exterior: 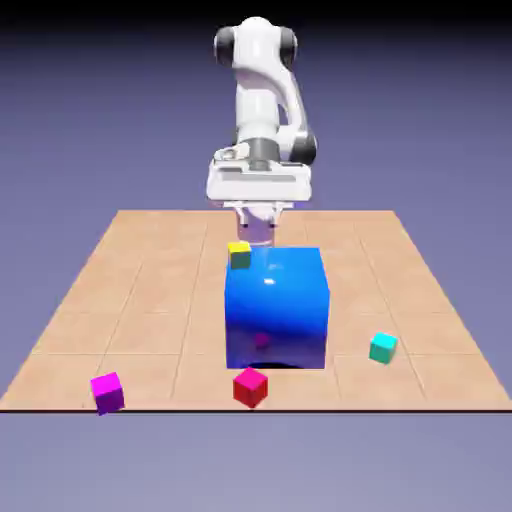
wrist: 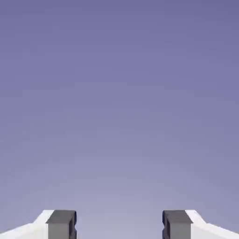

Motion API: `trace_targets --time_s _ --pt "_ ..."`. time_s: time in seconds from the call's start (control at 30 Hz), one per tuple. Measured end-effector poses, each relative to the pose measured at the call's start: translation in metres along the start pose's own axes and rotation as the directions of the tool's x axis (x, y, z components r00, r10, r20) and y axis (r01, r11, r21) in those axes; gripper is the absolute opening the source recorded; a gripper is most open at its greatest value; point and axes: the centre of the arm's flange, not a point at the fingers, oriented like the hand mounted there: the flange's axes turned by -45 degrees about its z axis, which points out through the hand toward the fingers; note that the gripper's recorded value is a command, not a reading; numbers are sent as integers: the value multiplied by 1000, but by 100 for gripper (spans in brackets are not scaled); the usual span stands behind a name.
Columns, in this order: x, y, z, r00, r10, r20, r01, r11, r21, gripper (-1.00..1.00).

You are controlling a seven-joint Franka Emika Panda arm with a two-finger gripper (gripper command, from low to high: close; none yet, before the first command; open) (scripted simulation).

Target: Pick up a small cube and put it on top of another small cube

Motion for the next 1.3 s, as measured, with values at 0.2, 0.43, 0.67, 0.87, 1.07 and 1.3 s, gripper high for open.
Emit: trace_targets --time_s 0.2,0.43,0.67,0.87,1.07,1.3 --pt "19 -50 -22 997 58 -52 -59 998 -11 0" --pt "25 -113 -40 988 117 -97 -120 993 -23 0" --pt "15 -180 -45 978 168 -124 -174 984 -39 0" --pt "-9 -235 -35 969 207 -133 -217 974 -62 0" --pt "-45 -285 -13 961 245 -128 -259 961 -98 0" --pt "-104 -330 27 950 292 -111 -307 938 -162 0"
